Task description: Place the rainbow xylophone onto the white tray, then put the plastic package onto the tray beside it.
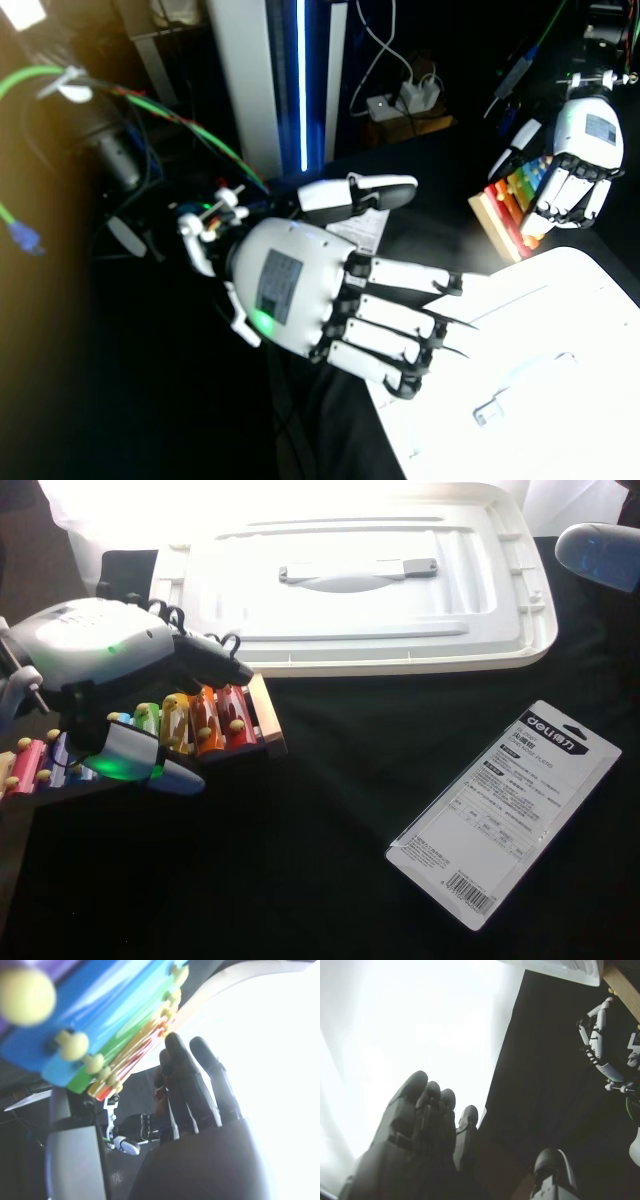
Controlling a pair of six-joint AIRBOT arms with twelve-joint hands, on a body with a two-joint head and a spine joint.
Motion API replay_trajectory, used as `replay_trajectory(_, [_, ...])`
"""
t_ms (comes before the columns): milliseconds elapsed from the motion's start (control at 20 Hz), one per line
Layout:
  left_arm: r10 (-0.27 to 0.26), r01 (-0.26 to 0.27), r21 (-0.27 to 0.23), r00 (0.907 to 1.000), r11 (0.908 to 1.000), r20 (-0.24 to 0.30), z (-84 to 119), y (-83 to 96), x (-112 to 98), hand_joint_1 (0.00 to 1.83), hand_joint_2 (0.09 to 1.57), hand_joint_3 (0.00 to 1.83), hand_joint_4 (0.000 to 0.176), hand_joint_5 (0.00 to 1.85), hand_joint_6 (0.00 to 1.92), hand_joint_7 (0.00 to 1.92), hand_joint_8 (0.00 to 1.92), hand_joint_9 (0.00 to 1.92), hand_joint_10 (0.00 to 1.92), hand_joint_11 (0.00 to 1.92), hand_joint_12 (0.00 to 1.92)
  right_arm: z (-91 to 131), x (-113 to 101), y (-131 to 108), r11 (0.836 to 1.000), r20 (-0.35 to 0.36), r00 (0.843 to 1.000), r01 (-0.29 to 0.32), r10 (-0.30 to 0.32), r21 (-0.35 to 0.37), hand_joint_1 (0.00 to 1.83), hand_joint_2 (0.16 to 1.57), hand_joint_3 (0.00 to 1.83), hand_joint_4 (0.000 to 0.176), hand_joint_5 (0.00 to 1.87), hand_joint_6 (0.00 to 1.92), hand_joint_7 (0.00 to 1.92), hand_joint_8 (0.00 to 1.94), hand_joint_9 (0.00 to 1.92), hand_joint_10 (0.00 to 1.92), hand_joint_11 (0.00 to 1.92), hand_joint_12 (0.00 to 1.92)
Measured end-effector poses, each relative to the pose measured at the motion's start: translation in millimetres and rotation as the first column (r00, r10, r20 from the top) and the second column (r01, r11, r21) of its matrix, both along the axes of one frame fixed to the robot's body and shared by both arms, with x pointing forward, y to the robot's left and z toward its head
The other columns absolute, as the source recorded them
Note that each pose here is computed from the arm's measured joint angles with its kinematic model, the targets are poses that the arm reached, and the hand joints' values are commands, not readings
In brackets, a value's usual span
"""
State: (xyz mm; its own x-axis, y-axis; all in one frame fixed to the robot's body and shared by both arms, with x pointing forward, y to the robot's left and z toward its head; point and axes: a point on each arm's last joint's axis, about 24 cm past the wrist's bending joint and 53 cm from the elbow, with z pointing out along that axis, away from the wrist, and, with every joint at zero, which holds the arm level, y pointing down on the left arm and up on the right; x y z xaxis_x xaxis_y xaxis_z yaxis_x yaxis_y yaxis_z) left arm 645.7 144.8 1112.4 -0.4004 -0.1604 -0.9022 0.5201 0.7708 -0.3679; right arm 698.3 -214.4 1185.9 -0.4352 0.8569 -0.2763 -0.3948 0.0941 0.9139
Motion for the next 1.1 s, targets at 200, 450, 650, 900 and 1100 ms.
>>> replay_trajectory(200, [-0.013, 0.013, 0.011, 0.9998, 0.9998, -0.014, -11.5, -1.1, -7.3, 0.88, 0.88, 0.00, 0.039, 0.36, 0.00, 0.38, 0.00, 0.44, 0.00, 0.08, 1.00, 0.0, 0.1, -0.1, 1.000, 0.000, 1.000, 0.001, -0.001, 0.000, 0.40, 0.91, 0.00, 0.168, 0.32, 0.00, 0.28, 0.00, 0.21, 0.01, 0.00, 0.65])
replay_trajectory(450, [-0.031, 0.034, 0.039, 0.9968, 0.9987, -0.074, -39.5, -3.9, -25.6, 0.82, 0.83, 0.00, 0.138, 0.17, 0.00, 0.19, 0.00, 0.20, 0.00, 0.00, 0.66, 0.0, 0.1, -0.2, 1.000, 0.000, 1.000, 0.001, -0.001, 0.001, 0.40, 0.91, 0.00, 0.154, 0.33, 0.00, 0.28, 0.00, 0.21, 0.00, 0.00, 0.63])
replay_trajectory(650, [-0.001, 0.004, 0.025, 0.9926, 0.9997, -0.121, -54.6, 3.5, -32.3, 0.77, 0.83, 0.00, 0.176, 0.10, 0.00, 0.12, 0.00, 0.14, 0.00, 0.00, 0.46, 0.1, 0.0, 0.0, 1.000, 0.000, 1.000, 0.000, 0.000, 0.001, 0.39, 0.90, 0.00, 0.144, 0.32, 0.00, 0.28, 0.00, 0.21, 0.00, 0.00, 0.61])
replay_trajectory(900, [0.029, -0.029, 0.005, 0.9913, 0.9996, -0.128, -51.9, 12.6, -32.5, 0.71, 0.86, 0.00, 0.176, 0.00, 0.00, 0.00, 0.00, 0.00, 0.00, 0.00, 0.32, 0.0, -0.2, 0.3, 1.000, 0.001, 1.000, -0.001, 0.001, 0.000, 0.40, 0.91, 0.00, 0.155, 0.32, 0.00, 0.28, 0.00, 0.21, 0.00, 0.00, 0.63])
replay_trajectory(1100, [0.063, -0.063, 0.005, 0.9876, 0.9980, -0.144, -52.0, 26.4, -34.6, 0.69, 0.86, 0.00, 0.148, 0.00, 0.00, 0.00, 0.00, 0.00, 0.00, 0.00, 0.00, 0.1, -0.2, 0.4, 1.000, 0.001, 1.000, -0.001, 0.001, 0.001, 0.40, 0.90, 0.00, 0.146, 0.32, 0.00, 0.28, 0.00, 0.21, 0.00, 0.00, 0.63])
